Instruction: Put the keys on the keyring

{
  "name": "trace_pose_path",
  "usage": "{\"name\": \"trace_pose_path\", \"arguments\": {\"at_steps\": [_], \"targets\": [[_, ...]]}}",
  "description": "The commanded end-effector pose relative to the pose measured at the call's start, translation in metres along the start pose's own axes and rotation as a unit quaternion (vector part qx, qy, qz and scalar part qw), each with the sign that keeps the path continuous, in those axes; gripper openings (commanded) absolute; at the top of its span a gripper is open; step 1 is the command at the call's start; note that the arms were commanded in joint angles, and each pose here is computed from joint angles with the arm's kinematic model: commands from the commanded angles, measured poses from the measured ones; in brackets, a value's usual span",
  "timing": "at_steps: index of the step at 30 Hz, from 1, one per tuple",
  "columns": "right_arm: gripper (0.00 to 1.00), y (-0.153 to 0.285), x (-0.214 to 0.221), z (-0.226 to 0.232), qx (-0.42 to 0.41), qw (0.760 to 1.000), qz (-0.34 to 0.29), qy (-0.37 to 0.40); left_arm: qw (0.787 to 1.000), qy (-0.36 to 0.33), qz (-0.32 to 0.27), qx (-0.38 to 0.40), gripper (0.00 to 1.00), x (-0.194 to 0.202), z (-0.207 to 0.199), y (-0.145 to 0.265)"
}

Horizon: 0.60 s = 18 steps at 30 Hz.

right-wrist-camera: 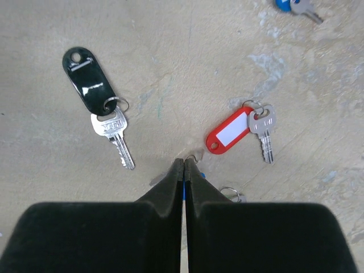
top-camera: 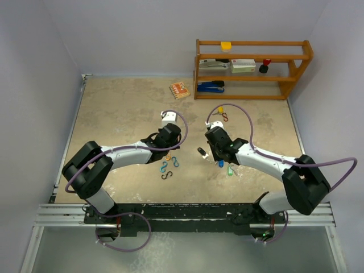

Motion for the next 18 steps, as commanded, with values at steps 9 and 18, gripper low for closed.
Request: {"name": "trace_pose_path", "arguments": {"at_steps": [9,18], "targets": [[0.0,0.04,-0.05,0.033,-0.13,0.986,-0.099,-0.034,0.996,0.04,-0.052,0.06,0.0,-0.022,-0.015,0.009],[0.0,0.059,-0.078,0.062,-0.223,0.965,-0.135,-0.038,0.989,0.052,-0.069,0.116,0.0,-0.04,-0.031,0.019]]}}
Point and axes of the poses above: each gripper's point midway between its finger pads, its own y axis back along the fingers, its own z axis along the line the jaws close on, x = y × z, the point moved 4 cm from there along y, back along the fingers, and after that the axes turned 14 degrees about -y, right-handed, at the moved point
